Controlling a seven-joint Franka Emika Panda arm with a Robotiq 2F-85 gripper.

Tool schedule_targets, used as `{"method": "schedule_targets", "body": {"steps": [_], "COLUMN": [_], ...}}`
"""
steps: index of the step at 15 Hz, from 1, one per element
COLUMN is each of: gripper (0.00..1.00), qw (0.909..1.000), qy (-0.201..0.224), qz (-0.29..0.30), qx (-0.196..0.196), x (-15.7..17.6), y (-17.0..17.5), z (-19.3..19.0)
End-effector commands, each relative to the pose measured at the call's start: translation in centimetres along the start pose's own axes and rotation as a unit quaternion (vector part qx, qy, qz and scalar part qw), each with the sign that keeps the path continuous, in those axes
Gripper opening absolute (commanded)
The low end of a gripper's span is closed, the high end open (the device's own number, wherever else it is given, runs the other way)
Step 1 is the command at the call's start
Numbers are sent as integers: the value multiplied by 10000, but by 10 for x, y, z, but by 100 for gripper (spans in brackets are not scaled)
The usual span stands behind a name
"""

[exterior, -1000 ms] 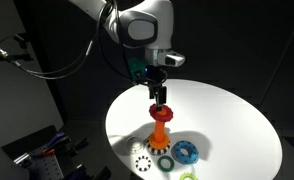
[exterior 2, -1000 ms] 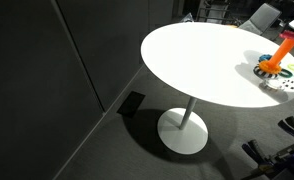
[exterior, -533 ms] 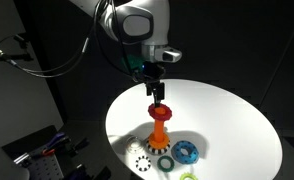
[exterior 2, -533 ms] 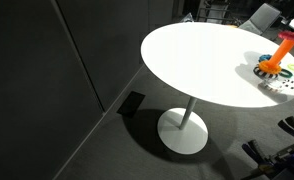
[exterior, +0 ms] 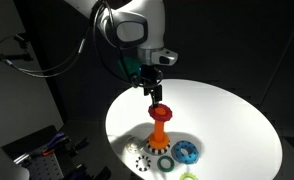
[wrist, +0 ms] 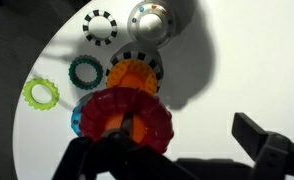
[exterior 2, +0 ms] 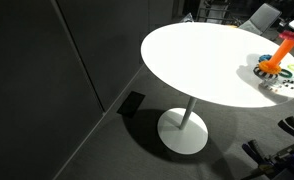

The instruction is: Pick up the red ring and place it on the ring stacking stand

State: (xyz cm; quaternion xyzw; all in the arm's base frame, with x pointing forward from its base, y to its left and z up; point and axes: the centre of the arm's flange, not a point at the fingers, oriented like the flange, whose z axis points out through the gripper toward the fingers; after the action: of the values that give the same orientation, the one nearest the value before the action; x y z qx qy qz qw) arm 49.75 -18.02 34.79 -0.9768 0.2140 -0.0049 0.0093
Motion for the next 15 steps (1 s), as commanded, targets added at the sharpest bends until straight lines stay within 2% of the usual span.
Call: {"method": "schedule_targets", "body": {"steps": [1,8,15], "gripper": [100,100,100], "qw": [9996,9991,9973], "qy": [135,56,-301], "qz": [-186,-364,-670], "qx": [177,192,84], "x": [-10,-18,-34], "y": [-1,-2,-2], "z": [5,6,-4]}}
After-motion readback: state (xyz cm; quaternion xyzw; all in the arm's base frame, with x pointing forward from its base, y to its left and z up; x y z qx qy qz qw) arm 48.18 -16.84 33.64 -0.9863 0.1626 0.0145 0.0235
